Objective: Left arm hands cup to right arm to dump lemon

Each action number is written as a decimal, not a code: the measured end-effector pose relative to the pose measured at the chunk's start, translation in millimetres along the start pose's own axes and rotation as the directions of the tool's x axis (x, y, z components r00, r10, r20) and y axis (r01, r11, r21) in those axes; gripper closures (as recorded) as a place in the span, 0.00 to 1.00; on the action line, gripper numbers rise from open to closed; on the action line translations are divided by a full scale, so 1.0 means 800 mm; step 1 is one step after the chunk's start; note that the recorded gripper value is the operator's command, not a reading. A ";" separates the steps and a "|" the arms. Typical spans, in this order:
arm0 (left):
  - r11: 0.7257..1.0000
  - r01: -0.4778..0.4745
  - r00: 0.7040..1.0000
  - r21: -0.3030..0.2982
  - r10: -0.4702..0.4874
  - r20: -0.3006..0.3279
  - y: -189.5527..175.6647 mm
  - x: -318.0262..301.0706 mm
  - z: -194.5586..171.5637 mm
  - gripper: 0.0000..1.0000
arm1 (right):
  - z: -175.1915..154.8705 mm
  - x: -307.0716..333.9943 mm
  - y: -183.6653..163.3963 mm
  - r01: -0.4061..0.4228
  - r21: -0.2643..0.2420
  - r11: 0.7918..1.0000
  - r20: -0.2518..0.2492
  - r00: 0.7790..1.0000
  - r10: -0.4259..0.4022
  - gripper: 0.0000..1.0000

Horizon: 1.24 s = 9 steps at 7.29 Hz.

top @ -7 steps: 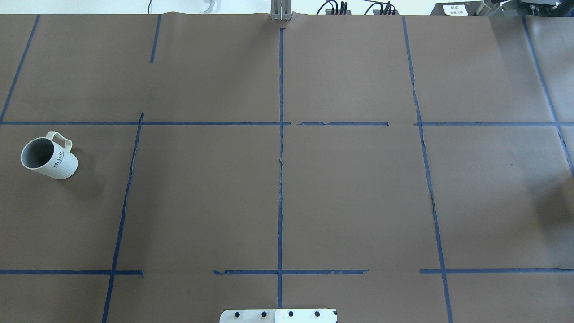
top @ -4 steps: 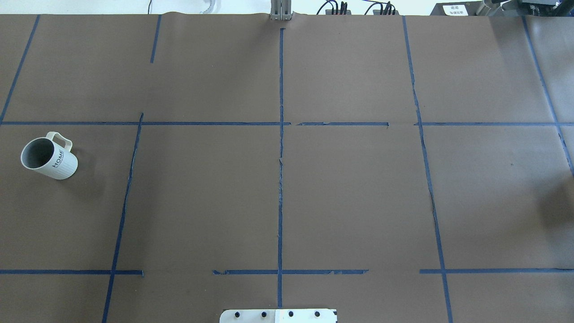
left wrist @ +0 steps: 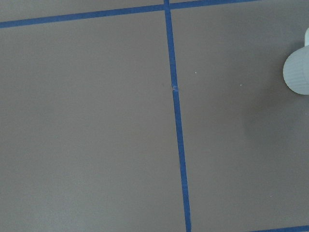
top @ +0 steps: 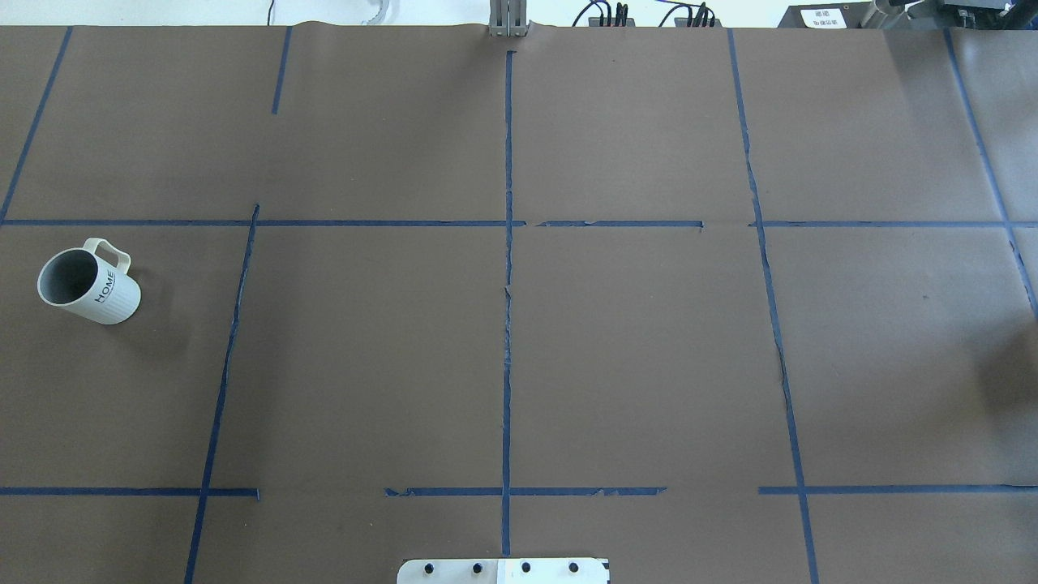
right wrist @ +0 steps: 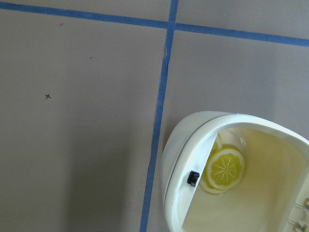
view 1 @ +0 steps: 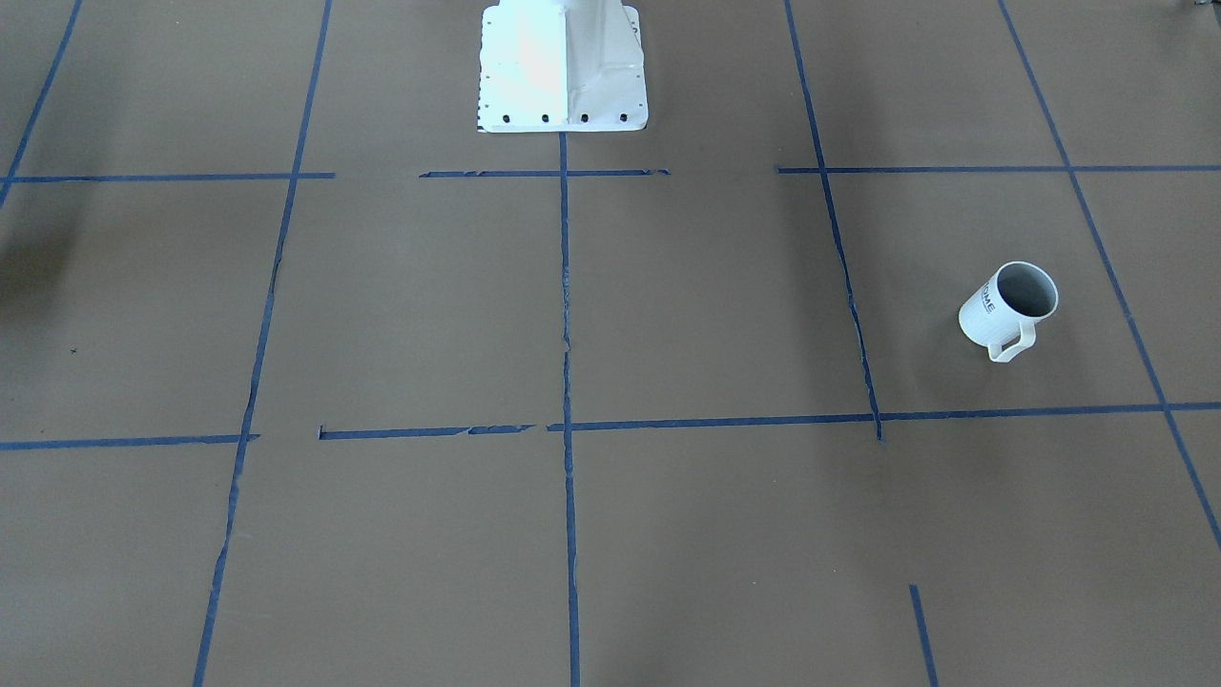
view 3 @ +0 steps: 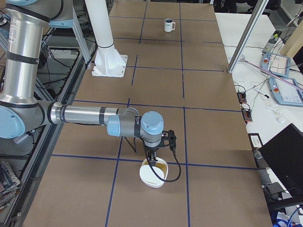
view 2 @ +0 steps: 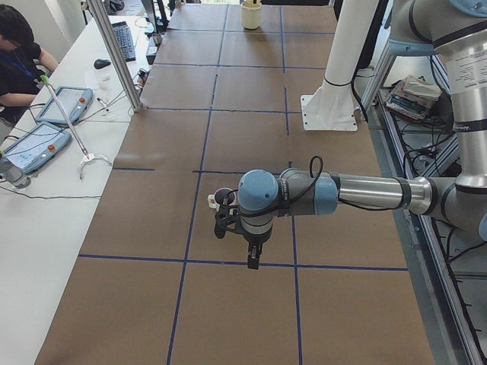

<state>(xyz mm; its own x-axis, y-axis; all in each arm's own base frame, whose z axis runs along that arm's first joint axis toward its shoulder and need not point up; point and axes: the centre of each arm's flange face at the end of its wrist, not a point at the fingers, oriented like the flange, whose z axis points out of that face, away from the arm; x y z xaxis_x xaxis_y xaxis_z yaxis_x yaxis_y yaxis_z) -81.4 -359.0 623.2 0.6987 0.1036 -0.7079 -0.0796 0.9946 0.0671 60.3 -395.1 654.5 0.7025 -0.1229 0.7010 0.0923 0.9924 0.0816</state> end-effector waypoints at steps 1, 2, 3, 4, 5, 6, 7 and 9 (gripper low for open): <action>1.000 0.010 1.000 -0.009 -0.010 -0.001 0.002 -0.004 0.004 0.00 | -0.003 -0.002 -0.003 0.003 0.005 1.000 0.000 1.000 -0.003 0.00; 1.000 0.022 1.000 -0.020 -0.022 -0.002 0.004 -0.009 0.009 0.00 | -0.009 -0.009 -0.008 0.012 0.015 1.000 -0.001 1.000 -0.012 0.00; 0.999 0.030 1.000 -0.029 -0.030 -0.002 0.005 -0.013 0.014 0.00 | -0.018 -0.017 -0.013 0.020 0.025 0.999 -0.002 1.000 -0.020 0.00; 0.999 0.037 0.999 -0.036 -0.037 -0.003 0.007 -0.017 0.018 0.00 | -0.023 -0.022 -0.017 0.026 0.033 0.999 -0.004 1.000 -0.026 0.00; 0.998 0.043 0.999 -0.042 -0.043 -0.004 0.009 -0.020 0.021 0.00 | -0.027 -0.025 -0.022 0.031 0.038 0.999 -0.008 1.000 -0.030 0.00; 0.998 0.047 0.999 -0.047 -0.048 -0.004 0.010 -0.023 0.024 0.00 | -0.029 -0.027 -0.025 0.033 0.041 0.999 -0.012 0.999 -0.033 0.00; 0.998 0.050 0.999 -0.049 -0.050 -0.004 0.011 -0.024 0.026 0.00 | -0.029 -0.027 -0.026 0.034 0.042 0.999 -0.014 0.999 -0.034 0.00; 0.998 0.043 0.999 -0.044 -0.043 -0.003 0.008 -0.024 0.025 0.00 | -0.028 -0.025 -0.024 0.032 0.040 0.999 -0.015 0.999 -0.031 0.00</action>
<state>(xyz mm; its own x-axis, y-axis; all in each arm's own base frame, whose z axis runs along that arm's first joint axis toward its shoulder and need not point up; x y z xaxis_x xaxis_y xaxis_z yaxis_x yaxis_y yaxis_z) -80.9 -354.1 651.2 0.6991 0.0603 -0.7124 -0.0802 0.9968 0.0057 60.2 -411.8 623.4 0.7100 -0.1542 0.6871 0.0864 0.9874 0.1323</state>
